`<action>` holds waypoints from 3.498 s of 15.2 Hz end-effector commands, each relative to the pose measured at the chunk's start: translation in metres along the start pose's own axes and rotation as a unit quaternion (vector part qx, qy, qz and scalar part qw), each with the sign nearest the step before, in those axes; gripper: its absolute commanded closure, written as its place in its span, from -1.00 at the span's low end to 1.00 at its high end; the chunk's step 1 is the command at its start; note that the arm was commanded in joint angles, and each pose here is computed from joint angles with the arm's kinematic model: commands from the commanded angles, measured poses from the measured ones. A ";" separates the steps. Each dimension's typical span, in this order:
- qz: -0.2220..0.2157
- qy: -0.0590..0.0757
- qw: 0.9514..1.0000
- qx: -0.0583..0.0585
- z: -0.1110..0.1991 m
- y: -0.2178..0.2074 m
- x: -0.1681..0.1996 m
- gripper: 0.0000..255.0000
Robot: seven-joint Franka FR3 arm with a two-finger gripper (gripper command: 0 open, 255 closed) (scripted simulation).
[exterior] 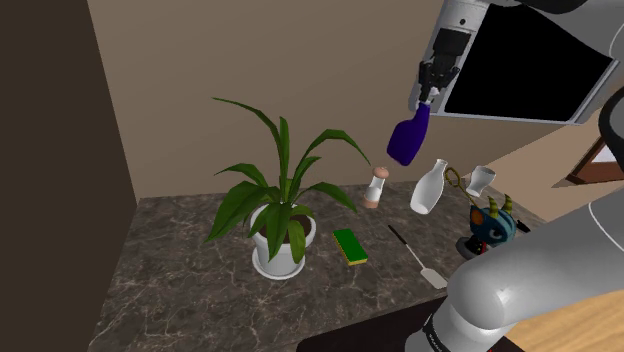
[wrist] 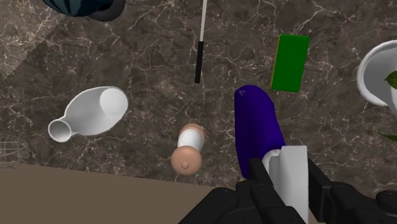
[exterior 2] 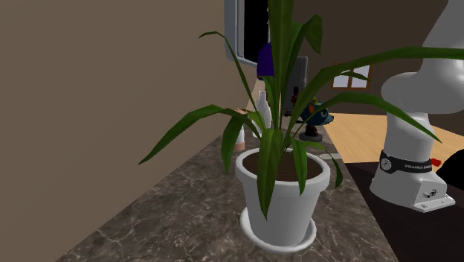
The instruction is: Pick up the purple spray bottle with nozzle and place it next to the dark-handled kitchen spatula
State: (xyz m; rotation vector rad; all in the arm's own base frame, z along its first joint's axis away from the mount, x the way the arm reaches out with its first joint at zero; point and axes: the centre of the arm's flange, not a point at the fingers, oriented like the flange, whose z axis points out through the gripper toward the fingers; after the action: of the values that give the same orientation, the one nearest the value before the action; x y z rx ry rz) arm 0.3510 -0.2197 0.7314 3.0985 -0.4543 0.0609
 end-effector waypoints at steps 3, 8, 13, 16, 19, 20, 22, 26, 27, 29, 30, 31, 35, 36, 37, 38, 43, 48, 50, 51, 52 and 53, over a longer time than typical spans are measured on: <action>0.000 0.000 1.000 0.000 0.016 0.004 -0.003 1.00; 0.000 0.000 1.000 0.000 0.043 0.004 -0.004 1.00; 0.000 0.000 1.000 0.000 0.069 0.004 -0.005 1.00; 0.000 0.000 1.000 0.000 0.085 0.004 -0.006 1.00; 0.000 0.000 1.000 0.000 0.101 0.004 -0.007 1.00; 0.000 0.000 1.000 0.000 0.106 0.004 -0.007 1.00; 0.000 0.000 1.000 0.000 0.117 0.004 -0.007 1.00; 0.000 0.000 1.000 0.000 0.138 0.004 -0.008 1.00; 0.000 0.000 1.000 0.000 0.143 0.003 -0.008 1.00; 0.000 0.000 1.000 0.000 0.153 0.003 -0.009 1.00; 0.000 0.000 1.000 0.000 0.159 0.003 -0.009 1.00; 0.000 0.000 1.000 0.000 0.164 0.003 -0.009 1.00; 0.000 0.000 1.000 0.000 0.185 0.003 -0.010 1.00; 0.000 0.000 1.000 0.000 0.190 0.003 -0.010 1.00; 0.000 0.000 1.000 0.000 0.196 0.003 -0.010 1.00; 0.000 0.000 1.000 0.000 0.201 0.003 -0.011 1.00; 0.000 0.000 1.000 0.000 0.227 0.003 -0.012 1.00; 0.000 0.000 1.000 0.000 0.254 0.003 -0.013 1.00; 0.000 0.000 1.000 0.000 0.264 0.003 -0.013 1.00; 0.000 0.000 1.000 0.000 0.270 0.003 -0.013 1.00; 0.000 0.000 1.000 0.000 0.275 0.003 -0.014 1.00; 0.000 0.000 1.000 0.000 0.280 0.003 -0.014 1.00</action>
State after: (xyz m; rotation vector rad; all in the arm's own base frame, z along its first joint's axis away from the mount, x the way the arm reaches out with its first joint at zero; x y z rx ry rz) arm 0.3475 -0.2223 0.4567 3.0992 -0.4528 0.0587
